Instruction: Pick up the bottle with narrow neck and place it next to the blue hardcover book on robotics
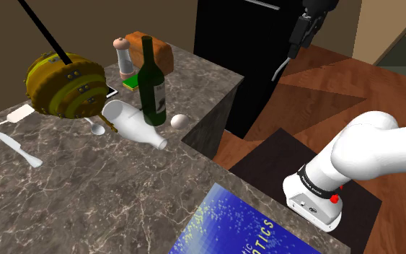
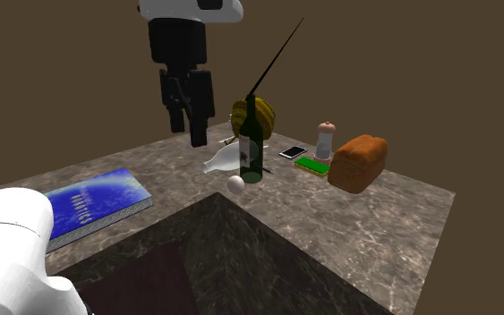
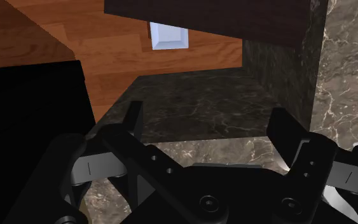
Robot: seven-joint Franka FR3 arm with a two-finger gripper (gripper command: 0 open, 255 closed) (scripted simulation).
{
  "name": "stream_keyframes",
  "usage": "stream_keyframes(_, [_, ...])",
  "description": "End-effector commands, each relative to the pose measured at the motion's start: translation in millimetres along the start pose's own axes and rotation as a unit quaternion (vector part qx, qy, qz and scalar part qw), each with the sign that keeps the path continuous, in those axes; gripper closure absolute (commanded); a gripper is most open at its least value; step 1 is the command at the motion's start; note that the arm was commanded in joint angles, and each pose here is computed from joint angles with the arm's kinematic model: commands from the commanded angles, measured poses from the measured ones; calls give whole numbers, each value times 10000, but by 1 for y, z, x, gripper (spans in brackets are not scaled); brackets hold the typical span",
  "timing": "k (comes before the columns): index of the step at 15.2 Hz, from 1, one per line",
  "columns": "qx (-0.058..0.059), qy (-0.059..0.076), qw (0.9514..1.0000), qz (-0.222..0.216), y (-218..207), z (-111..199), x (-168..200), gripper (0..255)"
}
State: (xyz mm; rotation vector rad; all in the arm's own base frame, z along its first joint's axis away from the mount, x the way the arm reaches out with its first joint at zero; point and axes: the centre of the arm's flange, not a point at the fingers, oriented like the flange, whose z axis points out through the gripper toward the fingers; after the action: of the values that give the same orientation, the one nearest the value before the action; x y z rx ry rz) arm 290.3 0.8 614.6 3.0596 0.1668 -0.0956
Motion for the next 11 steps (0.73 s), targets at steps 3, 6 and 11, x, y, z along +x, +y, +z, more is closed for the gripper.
stream_keyframes(3, [25,28,10000,-40,-19,12,12,0])
stream_keyframes(6, [62,69,9999,-99,-47,30,30,0])
stream_keyframes(11, [124,138,9996,-198,-96,59,59,0])
